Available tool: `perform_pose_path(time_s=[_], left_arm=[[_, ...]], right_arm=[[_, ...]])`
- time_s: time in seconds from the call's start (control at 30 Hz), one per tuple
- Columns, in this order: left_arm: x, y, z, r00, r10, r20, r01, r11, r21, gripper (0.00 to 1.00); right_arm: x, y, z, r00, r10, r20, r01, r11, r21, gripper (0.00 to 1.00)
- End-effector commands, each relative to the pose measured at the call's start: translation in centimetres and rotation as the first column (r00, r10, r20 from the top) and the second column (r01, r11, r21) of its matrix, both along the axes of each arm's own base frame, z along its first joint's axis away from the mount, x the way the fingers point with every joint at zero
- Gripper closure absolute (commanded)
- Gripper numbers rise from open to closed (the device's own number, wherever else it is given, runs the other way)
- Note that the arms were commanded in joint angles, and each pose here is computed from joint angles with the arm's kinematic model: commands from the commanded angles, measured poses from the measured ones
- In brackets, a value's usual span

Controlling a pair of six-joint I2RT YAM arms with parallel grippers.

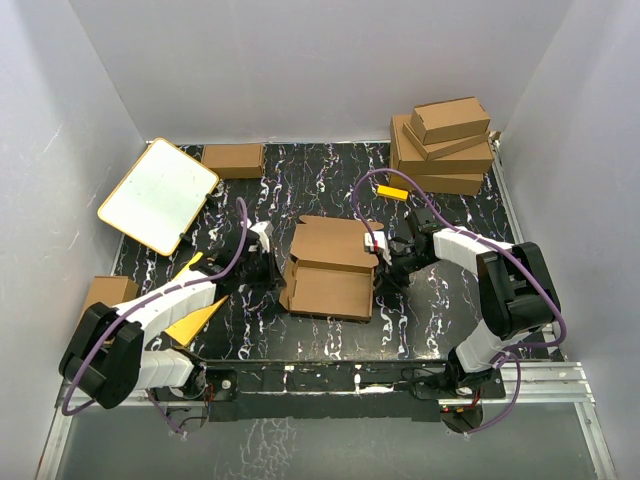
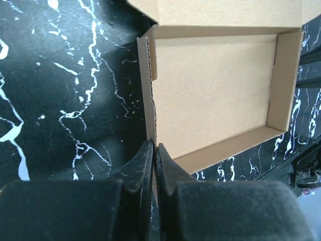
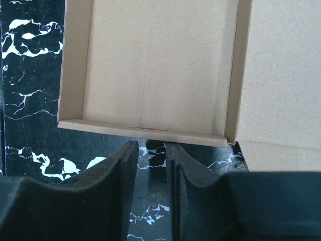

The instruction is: Fold the paper box

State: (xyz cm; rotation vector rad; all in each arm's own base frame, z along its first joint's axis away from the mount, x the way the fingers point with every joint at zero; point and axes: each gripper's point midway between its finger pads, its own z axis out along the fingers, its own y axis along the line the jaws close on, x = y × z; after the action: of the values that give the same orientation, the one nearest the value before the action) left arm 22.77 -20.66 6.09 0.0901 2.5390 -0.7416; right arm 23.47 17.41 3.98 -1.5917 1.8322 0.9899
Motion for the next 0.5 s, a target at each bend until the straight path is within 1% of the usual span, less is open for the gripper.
perform_pose_path(time_s=[0.0, 0.27, 0.47], left_arm=[[0.5, -2.8, 2.6, 0.994, -0.088, 0.061, 0.092, 0.994, -0.062, 1.00], [0.5, -3.2, 2.1, 0.994, -0.098, 0.046, 0.100, 0.994, -0.047, 1.00], [0.5, -3.6, 1.4, 0.995, -0.097, 0.027, 0.098, 0.993, -0.065, 0.93]], right_arm=[[0.6, 2.0, 2.2, 0.998, 0.039, 0.041, -0.043, 0.992, 0.116, 0.66], [0.6, 1.9, 1.9, 0.999, 0.037, 0.038, -0.040, 0.993, 0.109, 0.66], [0.6, 1.9, 1.8, 0.999, 0.036, 0.035, -0.040, 0.994, 0.105, 0.66]])
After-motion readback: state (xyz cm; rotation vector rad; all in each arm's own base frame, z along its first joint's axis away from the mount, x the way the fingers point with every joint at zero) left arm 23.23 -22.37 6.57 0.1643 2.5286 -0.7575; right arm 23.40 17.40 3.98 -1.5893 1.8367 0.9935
